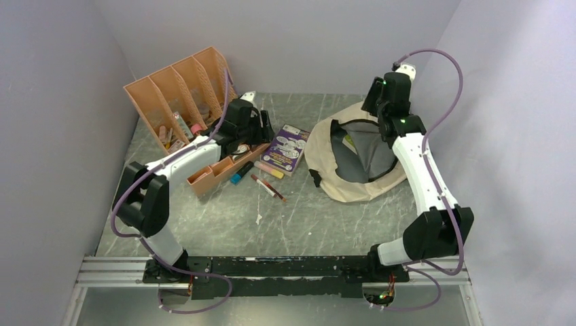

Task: Pack the student bag
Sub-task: Pick up the book from the center of the board.

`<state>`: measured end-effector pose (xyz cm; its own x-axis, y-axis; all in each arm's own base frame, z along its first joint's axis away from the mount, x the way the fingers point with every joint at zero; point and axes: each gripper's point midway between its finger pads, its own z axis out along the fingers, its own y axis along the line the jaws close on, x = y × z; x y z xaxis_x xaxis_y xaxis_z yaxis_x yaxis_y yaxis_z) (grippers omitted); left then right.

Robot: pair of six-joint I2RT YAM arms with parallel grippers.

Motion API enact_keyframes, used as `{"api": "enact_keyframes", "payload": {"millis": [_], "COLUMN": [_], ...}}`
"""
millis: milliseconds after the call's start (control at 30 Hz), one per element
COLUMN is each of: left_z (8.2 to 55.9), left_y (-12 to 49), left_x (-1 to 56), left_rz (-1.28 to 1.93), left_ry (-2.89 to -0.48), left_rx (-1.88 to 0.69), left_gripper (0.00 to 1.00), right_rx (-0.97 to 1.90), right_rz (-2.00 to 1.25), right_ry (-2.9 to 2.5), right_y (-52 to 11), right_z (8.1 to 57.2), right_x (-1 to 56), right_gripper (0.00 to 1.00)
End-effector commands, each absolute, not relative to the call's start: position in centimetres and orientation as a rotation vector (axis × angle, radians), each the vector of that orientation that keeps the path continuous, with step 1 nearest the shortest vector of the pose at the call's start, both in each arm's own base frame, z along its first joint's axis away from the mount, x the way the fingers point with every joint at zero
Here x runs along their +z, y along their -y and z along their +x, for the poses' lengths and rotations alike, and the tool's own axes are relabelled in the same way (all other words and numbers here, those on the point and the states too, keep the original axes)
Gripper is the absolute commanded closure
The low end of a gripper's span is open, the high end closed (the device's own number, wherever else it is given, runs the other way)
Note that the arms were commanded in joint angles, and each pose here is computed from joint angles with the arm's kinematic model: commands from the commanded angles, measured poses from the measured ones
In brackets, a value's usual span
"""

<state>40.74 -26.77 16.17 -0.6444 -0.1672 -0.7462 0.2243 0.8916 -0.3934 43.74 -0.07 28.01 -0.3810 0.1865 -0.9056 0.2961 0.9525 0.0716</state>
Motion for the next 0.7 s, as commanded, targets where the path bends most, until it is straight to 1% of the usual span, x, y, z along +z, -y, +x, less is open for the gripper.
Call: {"api": "enact_keyframes", "payload": {"millis": [0, 67, 167, 300, 400, 533, 667], "left_z": [41.4, 41.5, 41.5, 41.9, 42.7, 43.8, 43.9], "left_y": [26.1, 26.3, 27.0, 27.3, 27.6, 28.3, 28.5], "left_x": [16.8, 16.6, 16.2, 15.8, 16.0, 15.7, 14.4], "left_rz": [0.062, 0.069, 0.100, 0.125, 0.136, 0.151, 0.148], "left_ry": [-2.192, -2.199, -2.212, -2.217, -2.211, -2.227, -2.254], "left_rx": [-0.554, -0.559, -0.593, -0.590, -0.576, -0.577, -0.581], "left_gripper": [0.33, 0.33, 0.33, 0.34, 0.34, 0.34, 0.36], "right_rx": [0.294, 0.424, 0.598, 0.657, 0.700, 0.726, 0.701], "right_rz": [0.323, 0.335, 0.309, 0.304, 0.330, 0.394, 0.472], "right_ry": [-1.912, -1.930, -1.996, -2.077, -2.126, -2.201, -2.253], "right_y": [-6.1, -8.3, -13.4, -19.8, -23.2, -25.1, -24.4], "right_z": [44.3, 44.4, 44.0, 42.6, 41.4, 39.8, 37.9], "right_x": [31.0, 30.7, 29.0, 26.1, 23.5, 19.8, 16.3], "right_gripper": [0.46, 0.46, 0.47, 0.49, 0.53, 0.53, 0.53]}}
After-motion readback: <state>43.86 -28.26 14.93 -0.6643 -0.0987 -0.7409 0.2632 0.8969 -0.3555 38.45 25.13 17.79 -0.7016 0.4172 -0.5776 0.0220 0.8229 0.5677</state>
